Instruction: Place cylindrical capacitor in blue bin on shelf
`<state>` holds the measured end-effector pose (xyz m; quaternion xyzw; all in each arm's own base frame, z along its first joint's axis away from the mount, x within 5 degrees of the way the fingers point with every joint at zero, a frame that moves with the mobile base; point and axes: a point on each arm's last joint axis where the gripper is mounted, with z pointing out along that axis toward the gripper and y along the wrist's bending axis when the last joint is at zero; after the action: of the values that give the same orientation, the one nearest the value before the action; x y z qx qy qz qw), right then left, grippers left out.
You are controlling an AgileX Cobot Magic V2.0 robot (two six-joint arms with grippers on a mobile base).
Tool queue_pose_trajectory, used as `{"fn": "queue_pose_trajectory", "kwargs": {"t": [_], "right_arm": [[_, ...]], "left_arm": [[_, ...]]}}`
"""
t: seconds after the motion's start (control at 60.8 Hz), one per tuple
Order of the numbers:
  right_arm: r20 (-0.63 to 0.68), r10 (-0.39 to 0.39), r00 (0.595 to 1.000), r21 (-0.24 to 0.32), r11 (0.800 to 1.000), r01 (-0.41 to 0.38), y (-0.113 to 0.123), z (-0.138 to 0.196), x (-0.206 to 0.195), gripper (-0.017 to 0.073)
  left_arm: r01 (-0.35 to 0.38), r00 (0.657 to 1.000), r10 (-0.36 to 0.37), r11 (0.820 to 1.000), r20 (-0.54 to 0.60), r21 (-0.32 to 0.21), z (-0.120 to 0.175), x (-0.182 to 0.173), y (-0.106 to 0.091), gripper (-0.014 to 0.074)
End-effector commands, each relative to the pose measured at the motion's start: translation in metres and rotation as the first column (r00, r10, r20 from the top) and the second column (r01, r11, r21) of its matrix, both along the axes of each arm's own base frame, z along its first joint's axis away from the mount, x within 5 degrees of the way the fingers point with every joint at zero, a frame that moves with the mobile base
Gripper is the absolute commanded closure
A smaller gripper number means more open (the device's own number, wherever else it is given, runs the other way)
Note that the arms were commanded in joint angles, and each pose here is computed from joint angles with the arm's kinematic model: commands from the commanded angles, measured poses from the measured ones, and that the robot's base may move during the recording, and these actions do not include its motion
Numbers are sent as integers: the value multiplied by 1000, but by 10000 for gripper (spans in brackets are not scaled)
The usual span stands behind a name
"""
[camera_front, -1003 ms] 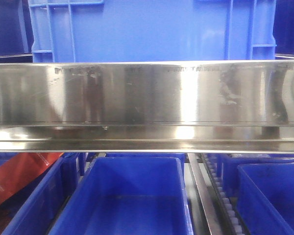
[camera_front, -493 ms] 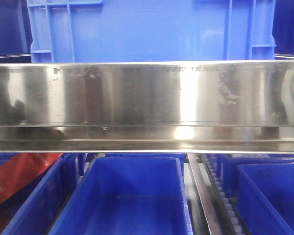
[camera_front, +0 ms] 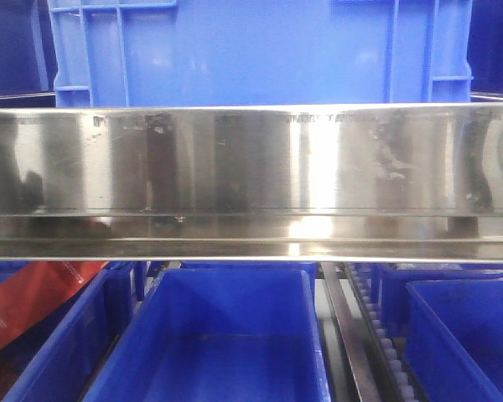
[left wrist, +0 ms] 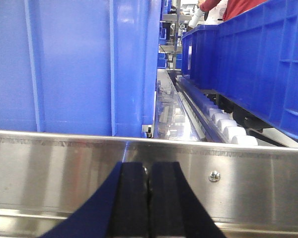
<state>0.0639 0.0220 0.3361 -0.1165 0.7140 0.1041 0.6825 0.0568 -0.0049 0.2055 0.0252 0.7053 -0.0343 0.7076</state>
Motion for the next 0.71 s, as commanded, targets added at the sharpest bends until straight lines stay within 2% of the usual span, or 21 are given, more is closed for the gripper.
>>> {"fn": "queue_pose_trajectory", "kwargs": {"t": [0.0,0.345,0.395,0.411,0.493,0.691], "right_arm": [[31,-13,999,-1,1000,13,-1,2,-1,701],[21,-32,999,-10,999,32,-3,-5,-1,701],[7,-61,998,-14,998,61,-5,-13,0,701],[68,-82,994,6,997,81,-6,-10,0,701],[93,-158,983,15,987,157,-11,-23,0,701],[26,-268,963,25,963,267,-18,-75,-4,701]], "left_arm": [[7,1000,-6,1000,26,-17,3,-1,0,675],[7,1000,-6,1000,26,-17,3,-1,0,675],[7,1000,-6,1000,26,-17,3,-1,0,675],[7,1000,-6,1000,26,-17,3,-1,0,675],[7,1000,-6,1000,26,-17,3,-1,0,675],[7,1000,-6,1000,26,-17,3,-1,0,675]]}}
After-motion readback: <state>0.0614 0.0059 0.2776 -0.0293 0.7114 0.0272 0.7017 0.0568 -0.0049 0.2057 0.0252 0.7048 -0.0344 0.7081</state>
